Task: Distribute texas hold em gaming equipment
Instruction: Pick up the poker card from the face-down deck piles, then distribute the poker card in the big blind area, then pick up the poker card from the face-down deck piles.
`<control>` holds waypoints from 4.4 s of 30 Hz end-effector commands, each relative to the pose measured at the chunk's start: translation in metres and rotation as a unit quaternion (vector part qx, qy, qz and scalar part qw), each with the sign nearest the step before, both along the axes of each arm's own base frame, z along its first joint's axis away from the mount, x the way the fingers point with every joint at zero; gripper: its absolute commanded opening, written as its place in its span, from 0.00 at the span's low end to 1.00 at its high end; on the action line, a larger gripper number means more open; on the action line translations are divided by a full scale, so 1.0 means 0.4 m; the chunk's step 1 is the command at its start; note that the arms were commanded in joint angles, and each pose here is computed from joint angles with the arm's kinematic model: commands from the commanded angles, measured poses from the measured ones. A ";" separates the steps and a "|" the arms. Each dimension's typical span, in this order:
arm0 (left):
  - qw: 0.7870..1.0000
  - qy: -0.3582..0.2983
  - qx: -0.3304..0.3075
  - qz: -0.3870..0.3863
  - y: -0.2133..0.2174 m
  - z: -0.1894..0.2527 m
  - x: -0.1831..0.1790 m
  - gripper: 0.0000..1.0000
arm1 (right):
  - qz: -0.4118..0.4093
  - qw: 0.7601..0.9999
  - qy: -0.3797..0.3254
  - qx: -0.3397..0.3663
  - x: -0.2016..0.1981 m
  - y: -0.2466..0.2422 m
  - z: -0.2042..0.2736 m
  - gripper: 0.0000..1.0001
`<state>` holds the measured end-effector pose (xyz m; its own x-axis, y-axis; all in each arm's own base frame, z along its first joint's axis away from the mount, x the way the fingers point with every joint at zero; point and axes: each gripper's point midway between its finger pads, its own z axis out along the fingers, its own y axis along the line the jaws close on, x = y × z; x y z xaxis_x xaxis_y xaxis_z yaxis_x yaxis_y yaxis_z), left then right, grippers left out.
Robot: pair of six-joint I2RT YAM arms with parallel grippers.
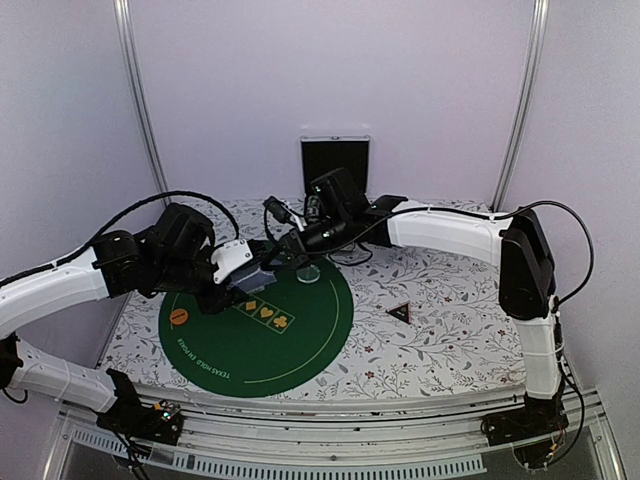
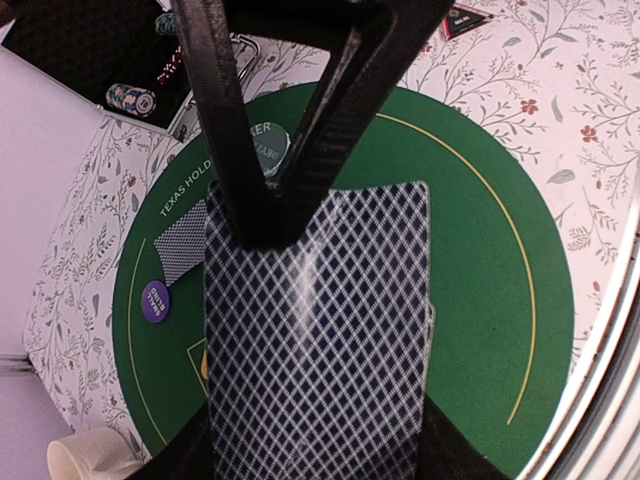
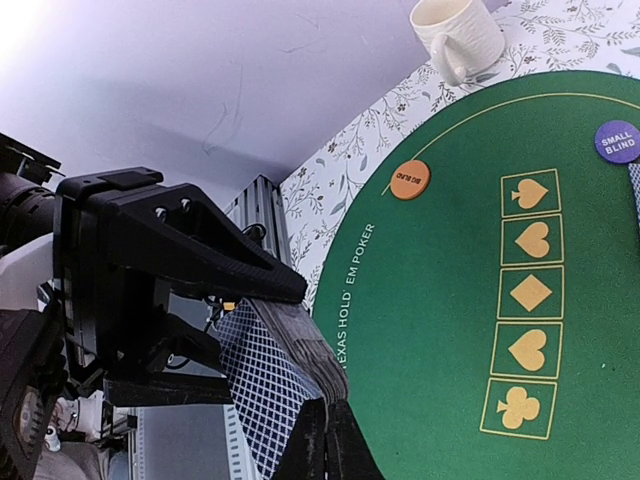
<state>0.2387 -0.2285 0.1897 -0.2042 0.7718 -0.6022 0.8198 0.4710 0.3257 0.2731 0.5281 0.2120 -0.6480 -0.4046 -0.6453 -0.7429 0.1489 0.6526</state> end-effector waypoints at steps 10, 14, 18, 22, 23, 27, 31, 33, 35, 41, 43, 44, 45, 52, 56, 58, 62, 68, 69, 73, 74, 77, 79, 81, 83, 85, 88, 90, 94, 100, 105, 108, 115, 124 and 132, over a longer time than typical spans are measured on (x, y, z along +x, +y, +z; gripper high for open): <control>1.000 -0.009 -0.012 -0.006 -0.012 0.021 0.010 0.54 | -0.034 0.998 -0.048 -0.001 0.017 -0.056 0.104 0.02; 1.000 -0.009 -0.013 -0.004 -0.010 0.022 0.010 0.54 | -0.039 0.997 -0.059 0.004 0.022 -0.078 0.135 0.02; 1.000 -0.009 -0.013 -0.005 -0.009 0.023 0.008 0.54 | -0.055 0.995 -0.077 0.014 0.034 -0.114 0.185 0.02; 1.000 -0.010 -0.013 -0.004 -0.010 0.024 0.010 0.54 | -0.071 0.993 -0.088 0.017 0.048 -0.145 0.212 0.02; 1.000 -0.009 -0.013 -0.005 -0.011 0.024 0.009 0.54 | -0.076 0.993 -0.089 0.016 0.053 -0.153 0.216 0.02; 1.000 -0.012 -0.015 -0.005 -0.009 0.028 0.008 0.54 | -0.137 0.985 -0.104 -0.001 0.116 -0.214 0.212 0.02; 1.000 -0.014 -0.019 -0.004 -0.011 0.037 0.009 0.54 | -0.230 0.970 -0.081 -0.023 0.208 -0.280 0.149 0.02; 1.000 -0.015 -0.023 -0.004 -0.014 0.047 0.010 0.54 | -0.248 0.966 -0.061 -0.027 0.226 -0.274 0.097 0.02; 0.999 -0.017 -0.027 -0.003 -0.016 0.058 0.012 0.53 | -0.217 0.976 -0.031 -0.015 0.212 -0.228 0.043 0.02; 0.999 -0.025 -0.038 0.005 -0.015 0.091 0.017 0.53 | -0.073 0.997 0.019 0.002 0.097 -0.007 -0.099 0.02; 0.999 -0.027 -0.043 0.006 -0.016 0.101 0.017 0.53 | -0.048 0.998 0.034 0.000 0.062 0.052 -0.143 0.02; 0.999 -0.027 -0.045 0.007 -0.015 0.103 0.016 0.53 | -0.037 0.998 0.043 0.001 0.048 0.077 -0.164 0.02; 0.998 -0.027 -0.048 0.006 -0.016 0.107 0.015 0.53 | -0.024 0.998 0.057 -0.004 0.028 0.101 -0.205 0.02; 0.998 -0.026 -0.054 0.007 -0.016 0.113 0.011 0.53 | 0.040 0.991 0.120 -0.036 -0.103 0.201 -0.364 0.02; 0.998 -0.024 -0.057 0.004 -0.017 0.111 0.007 0.53 | 0.046 0.987 0.145 -0.058 -0.147 0.222 -0.413 0.02; 0.998 -0.024 -0.058 0.003 -0.017 0.108 0.006 0.53 | 0.040 0.986 0.147 -0.070 -0.152 0.222 -0.428 0.02; 0.998 -0.023 -0.060 -0.001 -0.020 0.108 0.004 0.53 | 0.030 0.983 0.155 -0.091 -0.159 0.213 -0.458 0.03; 0.998 -0.025 -0.065 -0.007 -0.020 0.115 -0.005 0.53 | 0.039 0.980 0.160 -0.107 -0.196 0.178 -0.449 0.30; 0.997 -0.026 -0.067 -0.008 -0.019 0.118 -0.006 0.53 | 0.036 0.981 0.155 -0.109 -0.199 0.168 -0.439 0.34; 0.997 -0.028 -0.069 -0.008 -0.015 0.121 -0.010 0.53 | 0.045 0.984 0.136 -0.106 -0.220 0.125 -0.386 0.43; 0.997 -0.029 -0.069 -0.007 -0.015 0.122 -0.010 0.53 | 0.047 0.985 0.132 -0.105 -0.226 0.113 -0.371 0.44; 0.997 -0.030 -0.067 -0.007 -0.013 0.122 -0.010 0.53 | 0.043 0.987 0.119 -0.097 -0.230 0.071 -0.309 0.46; 0.997 -0.030 -0.067 -0.008 -0.013 0.122 -0.011 0.53 | 0.031 0.988 0.117 -0.099 -0.224 0.032 -0.287 0.47; 0.997 -0.029 -0.067 -0.011 -0.014 0.120 -0.013 0.53 | 0.008 0.988 0.112 -0.106 -0.202 -0.015 -0.280 0.48; 0.997 -0.028 -0.066 -0.015 -0.017 0.116 -0.014 0.53 | -0.021 0.989 0.101 -0.109 -0.167 -0.065 -0.262 0.49; 0.997 -0.024 -0.066 -0.024 -0.021 0.112 -0.021 0.53 | -0.057 0.989 0.085 -0.108 -0.118 -0.122 -0.239 0.54; 0.997 -0.021 -0.063 -0.040 -0.028 0.104 -0.033 0.53 | -0.110 0.989 0.031 -0.090 -0.041 -0.177 -0.149 0.79; 0.997 -0.022 -0.057 -0.051 -0.034 0.097 -0.042 0.53 | -0.132 0.989 -0.018 -0.067 -0.009 -0.187 -0.065 0.99; 0.997 -0.019 -0.049 -0.059 -0.042 0.085 -0.049 0.53 | -0.085 0.994 -0.060 0.030 -0.044 -0.139 0.080 0.99; 0.997 -0.016 -0.042 -0.067 -0.053 0.078 -0.052 0.53 | -0.032 0.995 -0.070 0.058 -0.086 -0.038 0.106 0.99; 0.996 -0.011 -0.044 -0.080 -0.064 0.074 -0.063 0.53 | -0.031 0.997 -0.056 0.043 -0.064 0.002 0.060 0.99; 0.995 -0.008 -0.046 -0.085 -0.067 0.071 -0.068 0.53 | -0.028 0.997 -0.053 0.038 -0.053 0.019 0.042 0.99; 0.995 -0.012 -0.048 -0.089 -0.068 0.076 -0.072 0.53 | -0.047 0.997 -0.055 0.003 -0.029 0.014 -0.009 0.93; 0.994 -0.012 -0.049 -0.092 -0.066 0.074 -0.077 0.53 | -0.072 0.996 -0.060 -0.010 -0.021 -0.052 0.008 0.80; 0.995 -0.012 -0.046 -0.088 -0.064 0.067 -0.075 0.53 | -0.048 0.997 -0.067 0.013 -0.054 -0.057 0.076 0.51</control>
